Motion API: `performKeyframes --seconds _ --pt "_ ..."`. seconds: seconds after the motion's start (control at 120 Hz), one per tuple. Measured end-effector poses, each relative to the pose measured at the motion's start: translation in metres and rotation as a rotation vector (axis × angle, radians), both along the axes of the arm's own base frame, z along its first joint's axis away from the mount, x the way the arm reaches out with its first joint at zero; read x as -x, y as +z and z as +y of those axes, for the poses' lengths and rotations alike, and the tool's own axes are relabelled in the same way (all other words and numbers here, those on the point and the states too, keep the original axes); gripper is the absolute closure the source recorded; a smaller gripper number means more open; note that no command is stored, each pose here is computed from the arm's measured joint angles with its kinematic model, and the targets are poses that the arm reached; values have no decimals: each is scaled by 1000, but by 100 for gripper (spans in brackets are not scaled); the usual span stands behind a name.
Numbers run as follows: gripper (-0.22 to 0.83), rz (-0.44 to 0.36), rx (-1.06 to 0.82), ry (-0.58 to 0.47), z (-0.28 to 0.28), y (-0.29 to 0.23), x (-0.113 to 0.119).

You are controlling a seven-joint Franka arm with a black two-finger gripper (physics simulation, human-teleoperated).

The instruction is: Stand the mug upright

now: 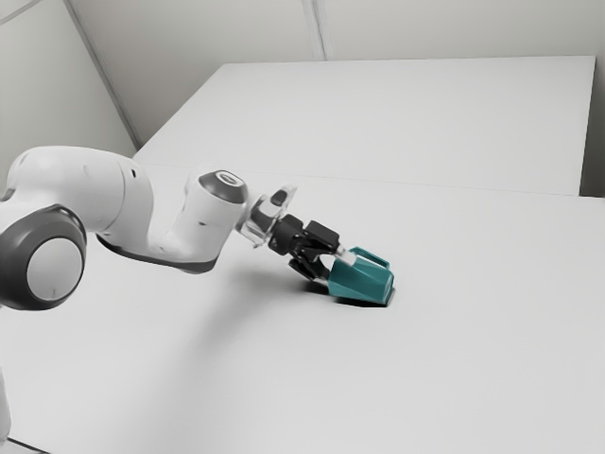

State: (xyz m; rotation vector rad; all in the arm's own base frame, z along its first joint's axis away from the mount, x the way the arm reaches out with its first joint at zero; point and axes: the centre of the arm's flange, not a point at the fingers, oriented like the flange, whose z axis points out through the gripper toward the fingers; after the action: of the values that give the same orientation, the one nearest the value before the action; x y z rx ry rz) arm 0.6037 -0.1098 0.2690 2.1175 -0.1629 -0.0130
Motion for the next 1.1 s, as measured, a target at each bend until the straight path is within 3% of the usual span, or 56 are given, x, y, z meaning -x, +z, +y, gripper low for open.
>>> performKeyframes --seconds 0.108,0.55,0.867,1.1 --pt "9 4 2 -4 -4 -2 1" --pt "65 3 4 -10 -8 -1 1" --pt "76 -81 -27 -22 -7 45 0" --pt "78 -171 -219 -115 11 112 9"
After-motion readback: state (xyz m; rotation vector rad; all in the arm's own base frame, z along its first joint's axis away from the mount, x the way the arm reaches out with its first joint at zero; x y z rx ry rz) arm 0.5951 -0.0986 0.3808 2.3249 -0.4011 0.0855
